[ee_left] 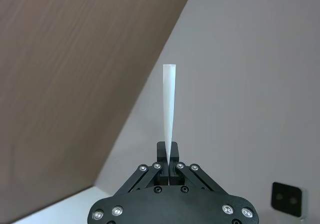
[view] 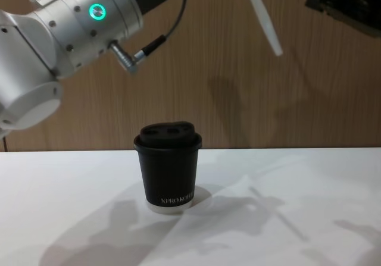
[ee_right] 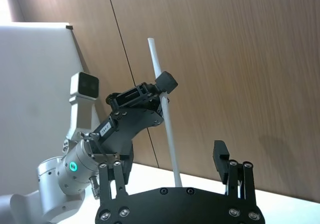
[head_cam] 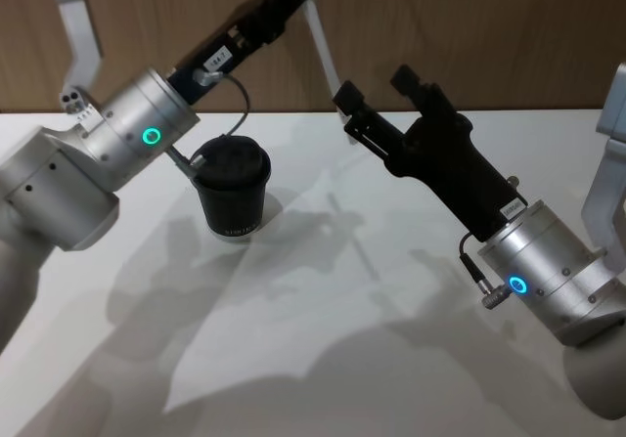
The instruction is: Pick up the straw with one hand, pass it to the other hand, and insert it into the cup.
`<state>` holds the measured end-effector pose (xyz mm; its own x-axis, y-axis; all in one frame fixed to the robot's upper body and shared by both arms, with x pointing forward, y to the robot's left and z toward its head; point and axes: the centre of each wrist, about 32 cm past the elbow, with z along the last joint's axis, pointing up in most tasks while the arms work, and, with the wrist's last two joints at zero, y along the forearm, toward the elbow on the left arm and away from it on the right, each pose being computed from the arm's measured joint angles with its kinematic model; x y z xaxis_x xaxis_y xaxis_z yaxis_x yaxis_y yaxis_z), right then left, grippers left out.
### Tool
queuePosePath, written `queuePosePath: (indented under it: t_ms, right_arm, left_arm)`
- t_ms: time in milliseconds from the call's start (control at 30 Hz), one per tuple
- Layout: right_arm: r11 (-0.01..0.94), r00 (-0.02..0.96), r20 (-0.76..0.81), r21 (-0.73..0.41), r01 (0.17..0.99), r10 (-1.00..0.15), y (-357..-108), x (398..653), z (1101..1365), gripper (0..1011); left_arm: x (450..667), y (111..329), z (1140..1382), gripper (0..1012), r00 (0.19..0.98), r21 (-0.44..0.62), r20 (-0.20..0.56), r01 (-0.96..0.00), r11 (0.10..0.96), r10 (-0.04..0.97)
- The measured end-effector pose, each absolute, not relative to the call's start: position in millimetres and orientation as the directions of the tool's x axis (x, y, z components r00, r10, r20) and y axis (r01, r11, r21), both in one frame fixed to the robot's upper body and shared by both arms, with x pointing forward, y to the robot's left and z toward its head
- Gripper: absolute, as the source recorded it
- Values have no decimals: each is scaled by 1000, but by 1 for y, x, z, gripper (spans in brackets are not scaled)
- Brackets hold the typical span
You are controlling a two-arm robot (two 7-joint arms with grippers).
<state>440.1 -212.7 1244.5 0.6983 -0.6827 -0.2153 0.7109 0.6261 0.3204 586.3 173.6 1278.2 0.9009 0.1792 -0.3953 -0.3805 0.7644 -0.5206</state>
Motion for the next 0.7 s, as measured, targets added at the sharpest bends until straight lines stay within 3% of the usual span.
queuePosePath:
  t_ms: [333, 700]
  right_arm:
    - [626, 698, -215, 320, 711, -683, -213, 440, 1245, 1001]
    - [626, 698, -215, 320, 711, -683, -213, 440, 1244, 1001]
  left_arm:
    - [575, 191, 1287, 6, 906, -479, -267, -421, 770, 329]
    - [559, 210, 1293, 5, 857, -446, -124, -498, 743, 500]
